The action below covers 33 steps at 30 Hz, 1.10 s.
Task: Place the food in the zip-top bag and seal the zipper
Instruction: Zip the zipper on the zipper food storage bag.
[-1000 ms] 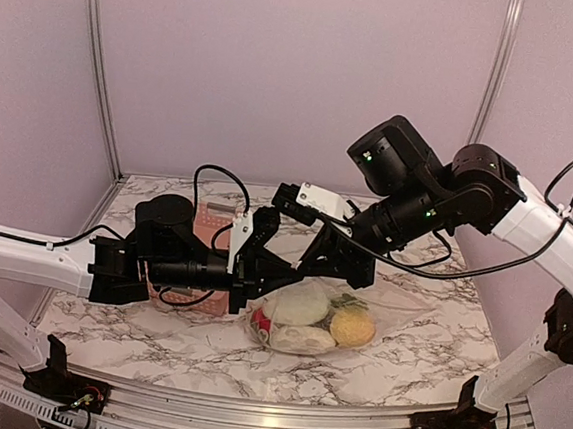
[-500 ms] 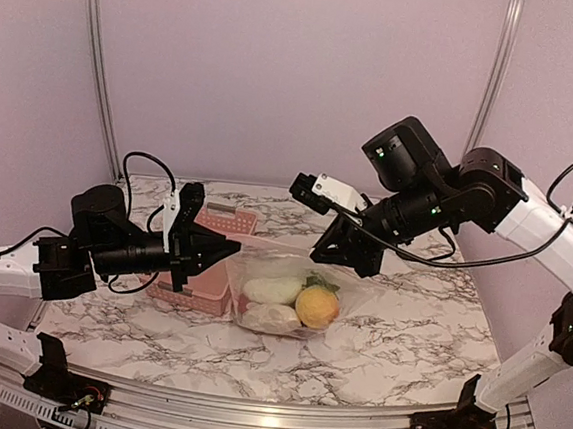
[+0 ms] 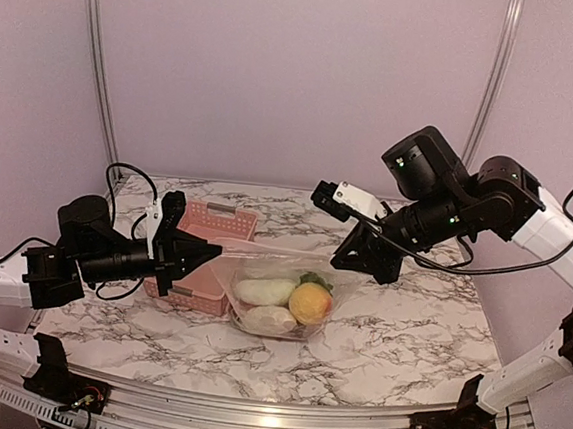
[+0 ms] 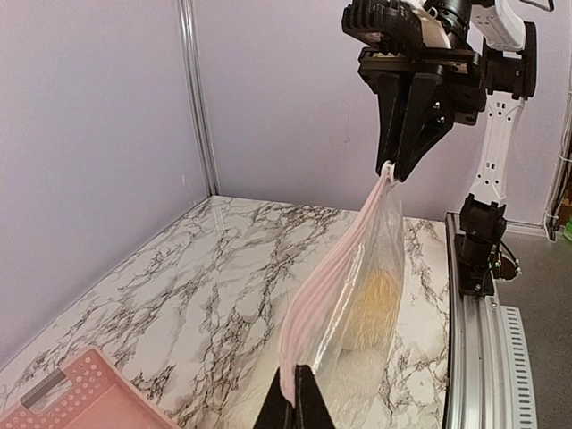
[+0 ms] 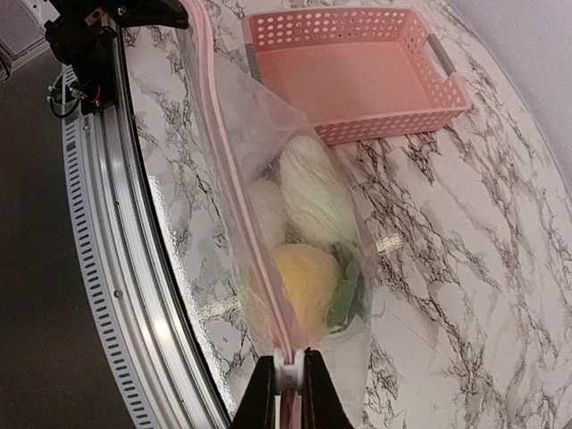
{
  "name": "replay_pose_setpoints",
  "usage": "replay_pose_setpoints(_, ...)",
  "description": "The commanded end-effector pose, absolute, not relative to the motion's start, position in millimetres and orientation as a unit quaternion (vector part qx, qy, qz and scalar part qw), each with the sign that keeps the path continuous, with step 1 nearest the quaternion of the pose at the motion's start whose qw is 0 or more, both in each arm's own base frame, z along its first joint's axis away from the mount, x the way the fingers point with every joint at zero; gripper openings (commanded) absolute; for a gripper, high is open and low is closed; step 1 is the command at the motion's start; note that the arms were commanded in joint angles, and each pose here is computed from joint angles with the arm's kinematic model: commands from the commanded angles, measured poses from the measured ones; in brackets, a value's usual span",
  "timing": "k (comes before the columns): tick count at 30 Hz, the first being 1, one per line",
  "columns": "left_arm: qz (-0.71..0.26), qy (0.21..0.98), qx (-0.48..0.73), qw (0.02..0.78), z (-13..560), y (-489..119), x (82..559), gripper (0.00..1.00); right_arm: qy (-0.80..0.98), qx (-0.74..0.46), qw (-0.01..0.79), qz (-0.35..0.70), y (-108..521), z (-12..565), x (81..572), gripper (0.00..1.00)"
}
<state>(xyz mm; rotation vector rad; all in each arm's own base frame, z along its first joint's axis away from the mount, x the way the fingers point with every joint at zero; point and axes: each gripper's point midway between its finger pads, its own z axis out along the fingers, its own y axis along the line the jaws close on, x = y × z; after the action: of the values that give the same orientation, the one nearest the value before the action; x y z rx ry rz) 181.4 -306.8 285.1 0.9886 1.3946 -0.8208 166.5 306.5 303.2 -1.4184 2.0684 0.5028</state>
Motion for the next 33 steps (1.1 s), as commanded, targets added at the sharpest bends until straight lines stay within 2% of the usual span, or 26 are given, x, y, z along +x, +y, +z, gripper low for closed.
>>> replay_pose_setpoints(1,-0.312,0.631,0.394,0.591,271,-288,199,0.00,0.812,-0.494,0.278,0.140,261,306,168,0.00)
replay_pose_setpoints(13,-0.298,0.641,0.360,0.609,272,-271,209,0.00,0.814,-0.483,0.288,0.145,257,312,166,0.00)
replay_pose_setpoints(19,-0.324,0.633,0.364,0.602,275,-277,203,0.00,0.814,-0.495,0.267,0.146,266,301,167,0.02)
replay_pose_setpoints(21,-0.343,0.624,0.367,0.598,278,-284,202,0.00,0.815,-0.494,0.266,0.142,270,299,171,0.10)
replay_pose_setpoints(23,-0.361,0.615,0.371,0.594,284,-294,202,0.00,0.815,-0.490,0.276,0.140,277,303,178,0.26)
replay_pose_setpoints(28,-0.366,0.614,0.357,0.601,292,-308,217,0.00,0.796,-0.478,0.331,0.167,296,339,192,0.42)
replay_pose_setpoints(33,-0.369,0.615,0.328,0.615,310,-327,243,0.00,0.790,-0.443,0.393,0.159,296,367,212,0.64)
